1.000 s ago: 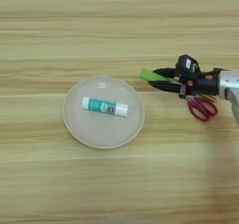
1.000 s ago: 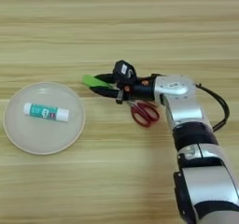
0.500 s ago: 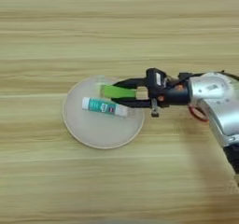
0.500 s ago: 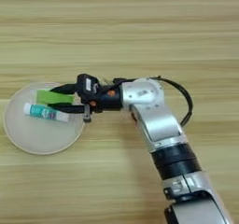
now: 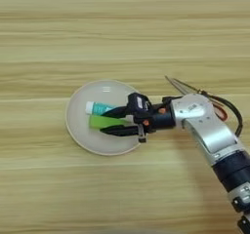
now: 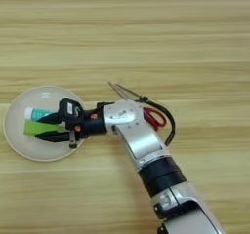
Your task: Move the objects on the table
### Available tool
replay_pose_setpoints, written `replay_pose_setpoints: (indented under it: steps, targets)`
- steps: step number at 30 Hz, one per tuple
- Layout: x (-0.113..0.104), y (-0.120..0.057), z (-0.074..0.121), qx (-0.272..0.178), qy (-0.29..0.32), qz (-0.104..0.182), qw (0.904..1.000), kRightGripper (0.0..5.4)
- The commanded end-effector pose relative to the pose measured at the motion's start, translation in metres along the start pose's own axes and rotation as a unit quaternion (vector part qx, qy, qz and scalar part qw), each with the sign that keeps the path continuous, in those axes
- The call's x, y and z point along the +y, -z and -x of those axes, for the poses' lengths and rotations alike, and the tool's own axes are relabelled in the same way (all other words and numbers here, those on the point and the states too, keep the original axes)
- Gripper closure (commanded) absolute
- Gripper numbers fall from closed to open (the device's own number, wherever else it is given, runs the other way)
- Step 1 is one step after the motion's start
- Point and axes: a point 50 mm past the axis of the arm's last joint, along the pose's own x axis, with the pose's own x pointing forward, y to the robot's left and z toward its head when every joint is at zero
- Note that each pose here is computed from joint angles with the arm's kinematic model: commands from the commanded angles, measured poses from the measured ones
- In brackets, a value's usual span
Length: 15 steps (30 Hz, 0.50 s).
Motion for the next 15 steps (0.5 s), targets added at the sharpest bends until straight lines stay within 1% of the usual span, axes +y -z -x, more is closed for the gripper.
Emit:
replay_pose_setpoints:
  steps: [1,9,15]
  targets:
    - [-0.018,-0.021,0.000,-0.001,0.024,0.057,0.9981,4.01]
    - [-0.019,-0.011,-0.002,0.020,0.018,0.048,0.9985,4.01]
    - [-0.017,-0.007,-0.003,0.033,0.014,0.046,0.9983,4.01]
